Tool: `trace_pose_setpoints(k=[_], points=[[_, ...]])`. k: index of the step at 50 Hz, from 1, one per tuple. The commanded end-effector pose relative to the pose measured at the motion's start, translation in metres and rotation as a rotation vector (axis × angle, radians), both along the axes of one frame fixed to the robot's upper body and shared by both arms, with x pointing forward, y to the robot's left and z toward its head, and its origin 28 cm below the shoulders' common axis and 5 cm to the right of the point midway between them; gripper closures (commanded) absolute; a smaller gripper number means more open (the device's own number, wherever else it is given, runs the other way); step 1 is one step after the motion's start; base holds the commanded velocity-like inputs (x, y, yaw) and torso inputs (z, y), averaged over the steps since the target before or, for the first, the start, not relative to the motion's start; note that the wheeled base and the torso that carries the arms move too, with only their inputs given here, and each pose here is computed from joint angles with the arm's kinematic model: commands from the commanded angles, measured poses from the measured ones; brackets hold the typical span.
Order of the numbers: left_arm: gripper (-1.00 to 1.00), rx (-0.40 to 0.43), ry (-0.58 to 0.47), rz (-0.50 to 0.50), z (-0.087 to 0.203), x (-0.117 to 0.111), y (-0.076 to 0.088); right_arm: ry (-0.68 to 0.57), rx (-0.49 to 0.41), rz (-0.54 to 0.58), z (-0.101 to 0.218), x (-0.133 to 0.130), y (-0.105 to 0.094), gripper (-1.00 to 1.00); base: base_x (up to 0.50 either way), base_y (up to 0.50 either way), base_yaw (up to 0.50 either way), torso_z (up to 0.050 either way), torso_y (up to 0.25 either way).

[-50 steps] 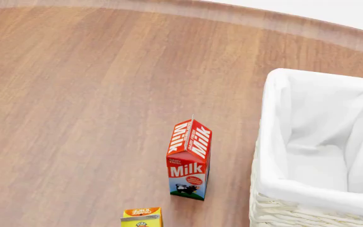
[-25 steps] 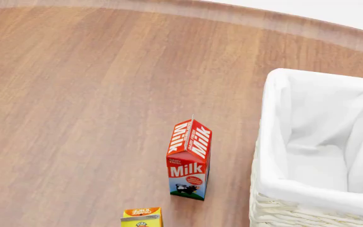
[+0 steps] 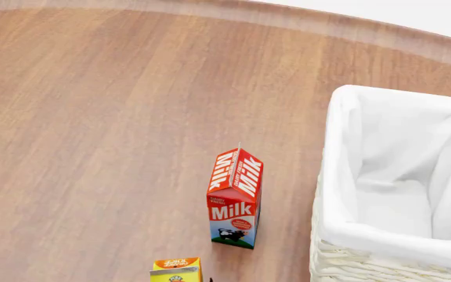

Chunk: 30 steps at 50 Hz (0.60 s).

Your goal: Pick up the orange juice, and put it in the basket.

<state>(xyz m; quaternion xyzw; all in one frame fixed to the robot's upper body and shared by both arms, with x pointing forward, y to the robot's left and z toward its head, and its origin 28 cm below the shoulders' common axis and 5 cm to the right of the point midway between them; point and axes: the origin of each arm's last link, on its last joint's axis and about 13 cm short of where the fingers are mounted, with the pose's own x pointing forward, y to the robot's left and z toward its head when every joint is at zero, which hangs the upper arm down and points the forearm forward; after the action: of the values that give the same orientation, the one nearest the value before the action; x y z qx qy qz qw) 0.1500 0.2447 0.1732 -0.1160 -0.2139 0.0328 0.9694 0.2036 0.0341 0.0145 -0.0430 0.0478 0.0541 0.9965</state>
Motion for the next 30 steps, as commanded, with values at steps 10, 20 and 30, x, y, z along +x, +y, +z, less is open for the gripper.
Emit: trace_pose_setpoints(k=[10, 20, 30], points=[[-1.00, -0.002, 0.002, 0.002, -0.0008, 0.0011, 0.0011, 0.015, -0.009, -0.001, -0.0044, 0.0085, -0.0018, -1.00, 0.00, 0.00, 0.00, 0.000, 0.000], [-1.00, -0.001, 0.003, 0.001, -0.0015, 0.0012, 0.0008, 0.025, -0.006, 0.012, -0.0072, 0.0093, -0.0011, -1.00, 0.00, 0.00, 0.00, 0.000, 0.000], [-1.00, 0.000, 0.001, 0.000, -0.0005, 0.0001, 0.0004, 0.019, 0.011, 0.018, 0.0003, 0.0054, -0.0009, 1.00, 0.00, 0.00, 0.00, 0.000, 0.000]])
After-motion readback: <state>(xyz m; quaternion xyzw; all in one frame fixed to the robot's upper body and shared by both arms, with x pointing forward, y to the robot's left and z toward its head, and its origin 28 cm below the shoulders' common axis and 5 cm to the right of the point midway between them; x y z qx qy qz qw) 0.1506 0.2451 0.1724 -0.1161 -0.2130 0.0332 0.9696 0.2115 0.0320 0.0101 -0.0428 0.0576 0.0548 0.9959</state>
